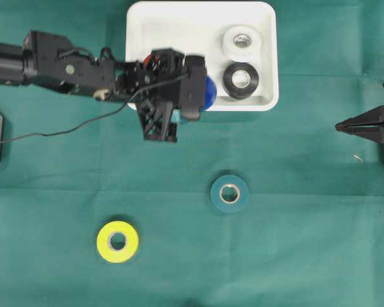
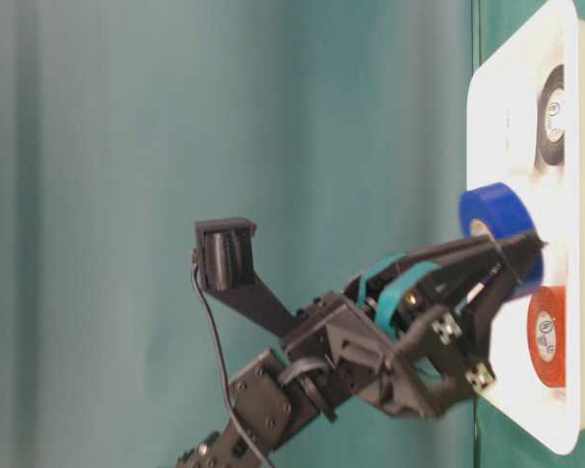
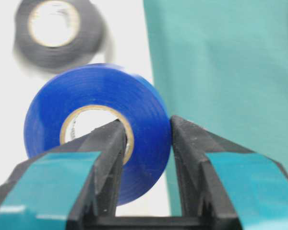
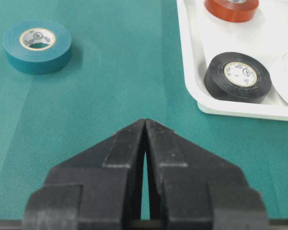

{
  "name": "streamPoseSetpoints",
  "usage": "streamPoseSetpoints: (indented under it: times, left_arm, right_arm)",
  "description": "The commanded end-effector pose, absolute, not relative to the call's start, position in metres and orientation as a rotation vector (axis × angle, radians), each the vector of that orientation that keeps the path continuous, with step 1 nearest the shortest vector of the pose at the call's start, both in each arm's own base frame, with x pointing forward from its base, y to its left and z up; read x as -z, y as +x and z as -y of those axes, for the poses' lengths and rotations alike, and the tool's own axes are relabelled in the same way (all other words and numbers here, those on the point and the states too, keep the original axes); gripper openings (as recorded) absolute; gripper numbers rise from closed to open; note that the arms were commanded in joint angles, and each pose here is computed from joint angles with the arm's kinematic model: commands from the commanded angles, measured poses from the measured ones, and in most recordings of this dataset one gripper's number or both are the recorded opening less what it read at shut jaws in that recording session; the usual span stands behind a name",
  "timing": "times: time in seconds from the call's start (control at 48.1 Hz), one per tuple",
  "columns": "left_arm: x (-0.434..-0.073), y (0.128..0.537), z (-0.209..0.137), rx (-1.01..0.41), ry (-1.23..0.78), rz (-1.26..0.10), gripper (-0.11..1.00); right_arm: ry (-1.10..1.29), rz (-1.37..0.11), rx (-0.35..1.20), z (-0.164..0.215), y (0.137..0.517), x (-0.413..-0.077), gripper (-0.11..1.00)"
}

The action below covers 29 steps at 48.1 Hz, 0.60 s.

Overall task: Put the tape into the white case with the left arm.
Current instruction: 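Lift the blue roll and carry it into the white case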

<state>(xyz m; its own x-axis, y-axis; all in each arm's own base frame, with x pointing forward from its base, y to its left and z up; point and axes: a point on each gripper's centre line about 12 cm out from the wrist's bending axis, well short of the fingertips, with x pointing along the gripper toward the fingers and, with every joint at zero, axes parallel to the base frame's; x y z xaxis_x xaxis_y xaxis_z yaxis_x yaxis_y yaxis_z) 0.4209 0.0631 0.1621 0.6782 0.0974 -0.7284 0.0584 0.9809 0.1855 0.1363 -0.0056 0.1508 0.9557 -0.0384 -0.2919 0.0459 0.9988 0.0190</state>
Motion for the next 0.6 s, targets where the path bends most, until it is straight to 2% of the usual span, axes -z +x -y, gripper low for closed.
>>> streamPoseSetpoints:
  times: [0.0,0.582]
  left_arm:
    - [-0.176,0.429,-0.079,-0.058,0.201,-0.785,0.27]
    - [-0.172,0.438,-0.152,-0.168,0.229,-0.796,0.27]
  right_arm:
    - [0.024,-0.282,0.043,0.006,0.138,-0.155,-0.09]
    - [0.024,-0.28,0.043,0.006,0.138,-0.155,-0.09]
